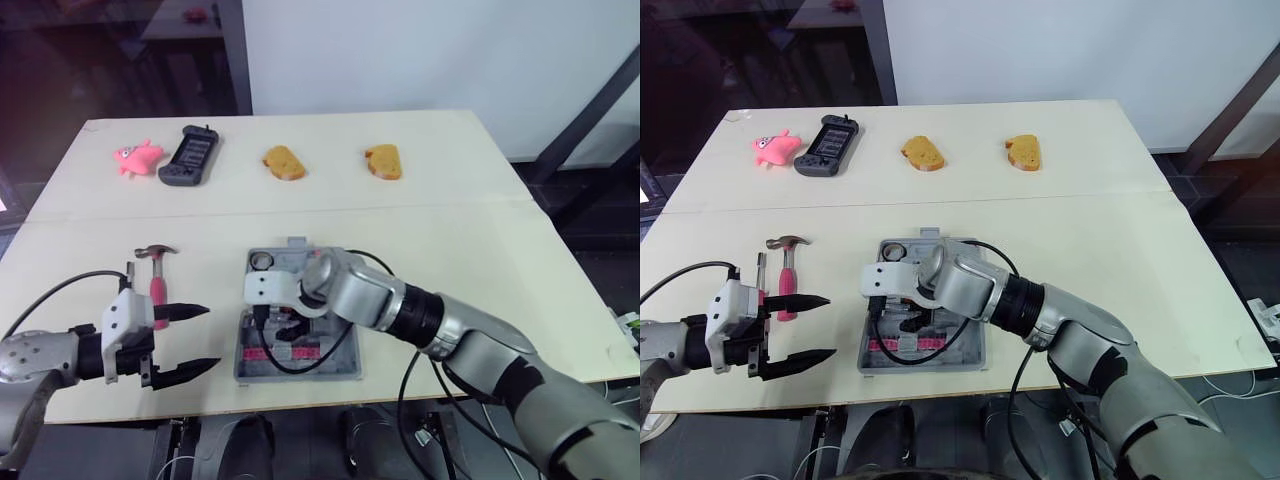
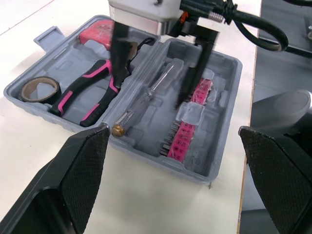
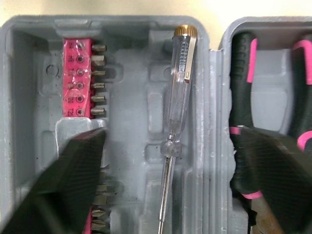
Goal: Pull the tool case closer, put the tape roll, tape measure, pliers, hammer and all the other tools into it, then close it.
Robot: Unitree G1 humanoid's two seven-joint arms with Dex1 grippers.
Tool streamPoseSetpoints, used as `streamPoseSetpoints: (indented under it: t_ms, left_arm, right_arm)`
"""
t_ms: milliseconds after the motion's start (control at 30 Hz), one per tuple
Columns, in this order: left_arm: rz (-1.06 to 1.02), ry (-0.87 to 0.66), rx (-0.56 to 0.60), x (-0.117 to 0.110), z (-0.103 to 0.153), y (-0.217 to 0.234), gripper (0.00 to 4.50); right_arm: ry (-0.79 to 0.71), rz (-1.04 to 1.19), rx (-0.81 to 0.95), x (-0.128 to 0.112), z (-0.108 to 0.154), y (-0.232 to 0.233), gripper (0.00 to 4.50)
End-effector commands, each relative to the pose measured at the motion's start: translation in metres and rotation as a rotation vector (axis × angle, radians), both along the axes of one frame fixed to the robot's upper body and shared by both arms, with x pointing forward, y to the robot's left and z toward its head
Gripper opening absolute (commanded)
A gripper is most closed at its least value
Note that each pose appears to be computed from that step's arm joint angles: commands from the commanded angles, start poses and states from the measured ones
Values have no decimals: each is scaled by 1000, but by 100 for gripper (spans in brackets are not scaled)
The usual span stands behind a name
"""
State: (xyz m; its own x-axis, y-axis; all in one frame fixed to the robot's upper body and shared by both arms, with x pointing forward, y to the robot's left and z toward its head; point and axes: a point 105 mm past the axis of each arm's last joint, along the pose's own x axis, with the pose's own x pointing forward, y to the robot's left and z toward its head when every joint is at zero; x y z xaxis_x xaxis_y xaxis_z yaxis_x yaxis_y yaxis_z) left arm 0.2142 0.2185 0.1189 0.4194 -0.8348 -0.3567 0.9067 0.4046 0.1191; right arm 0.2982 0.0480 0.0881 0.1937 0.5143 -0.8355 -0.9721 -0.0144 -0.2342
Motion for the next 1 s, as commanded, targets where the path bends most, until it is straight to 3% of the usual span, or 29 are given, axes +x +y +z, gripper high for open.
streamPoseSetpoints:
  t_ms: [33, 467, 700, 1000]
  left_arm:
    - [-12, -42, 6, 1, 10, -1, 450]
    - [-1, -36, 0, 3, 12, 2, 450]
    - [14, -24, 4, 2, 11, 8, 450]
    - [29, -9, 16, -1, 9, 14, 450]
  right_arm:
    - [-15, 10, 55, 0, 15, 4, 447]
    - [-19, 5, 104, 2, 27, 2, 447]
    - [-44, -15, 112, 7, 36, -25, 447]
    - [-47, -40, 109, -7, 33, -44, 447]
